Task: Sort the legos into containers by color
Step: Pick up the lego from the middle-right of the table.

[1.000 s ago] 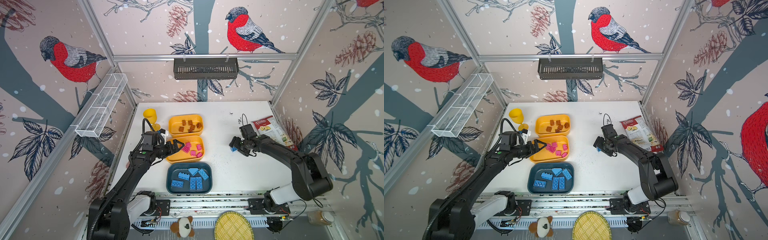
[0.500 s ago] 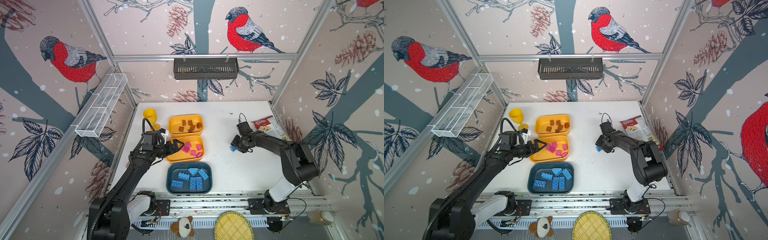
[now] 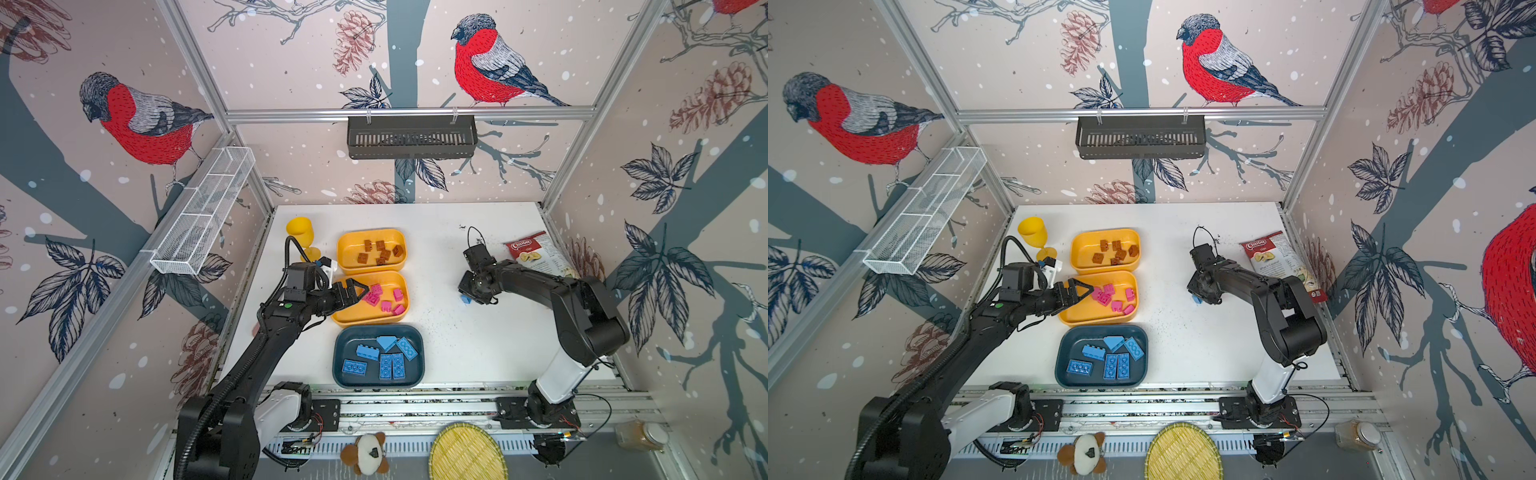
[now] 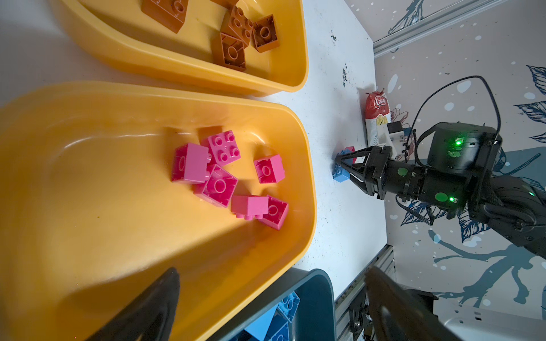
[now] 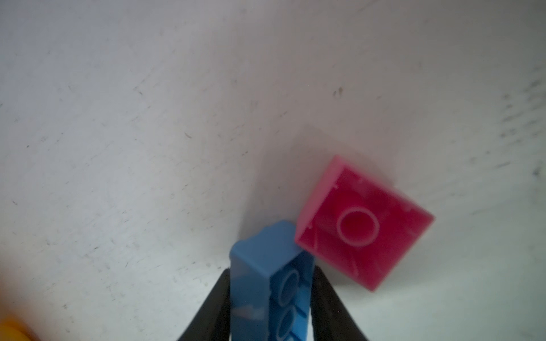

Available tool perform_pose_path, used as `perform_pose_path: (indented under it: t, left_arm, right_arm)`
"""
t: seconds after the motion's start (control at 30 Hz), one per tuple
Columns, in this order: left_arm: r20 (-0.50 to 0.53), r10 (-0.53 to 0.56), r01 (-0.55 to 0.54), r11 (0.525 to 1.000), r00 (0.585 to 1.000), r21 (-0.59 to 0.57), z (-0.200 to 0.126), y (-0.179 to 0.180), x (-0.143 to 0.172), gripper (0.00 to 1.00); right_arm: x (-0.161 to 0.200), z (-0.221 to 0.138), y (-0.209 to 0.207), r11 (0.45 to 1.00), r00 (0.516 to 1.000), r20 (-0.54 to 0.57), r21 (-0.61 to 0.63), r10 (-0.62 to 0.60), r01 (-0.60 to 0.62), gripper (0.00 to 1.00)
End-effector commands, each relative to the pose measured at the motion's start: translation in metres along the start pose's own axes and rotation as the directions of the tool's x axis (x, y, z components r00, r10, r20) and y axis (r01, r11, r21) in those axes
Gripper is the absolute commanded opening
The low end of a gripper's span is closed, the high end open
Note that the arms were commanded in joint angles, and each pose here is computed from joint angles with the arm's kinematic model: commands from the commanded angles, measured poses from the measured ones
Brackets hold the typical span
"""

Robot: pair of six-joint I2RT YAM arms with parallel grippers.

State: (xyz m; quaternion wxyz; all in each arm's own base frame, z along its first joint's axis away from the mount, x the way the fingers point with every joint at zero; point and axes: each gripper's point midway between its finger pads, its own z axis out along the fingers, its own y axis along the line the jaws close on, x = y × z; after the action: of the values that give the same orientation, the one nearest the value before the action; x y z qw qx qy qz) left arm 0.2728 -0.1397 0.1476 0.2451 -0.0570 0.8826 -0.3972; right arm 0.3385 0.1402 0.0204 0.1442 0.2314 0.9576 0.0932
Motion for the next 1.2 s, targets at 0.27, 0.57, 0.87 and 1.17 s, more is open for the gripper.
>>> perform_pose_path:
  t: [0.27,0.57,0.87,1.17]
  left_arm:
    - [-0.003,0.022,-0.022,0.999,1.000,0.023,0.001,-0.002,0.002,0.97]
    - [-0.010,0.024,-0.024,0.999,1.000,0.028,0.003,-0.002,0.002,0.97]
    - [-0.012,0.027,-0.027,0.999,1.000,0.031,0.004,-0.002,0.001,0.97]
    - [-0.019,0.037,-0.037,0.999,0.999,0.027,0.005,0.000,0.001,0.97]
  right_arm:
    - [0.009,-0.005,-0.028,0.986,0.995,-0.023,0.136,-0.095,0.097,0.31]
    - [0.015,-0.001,-0.027,0.983,0.988,-0.068,0.113,-0.140,0.147,0.39]
    - [0.004,-0.004,-0.035,0.963,0.981,-0.056,0.186,-0.188,0.195,0.55]
    - [-0.009,-0.006,-0.039,0.923,0.961,-0.025,0.272,-0.275,0.271,0.52]
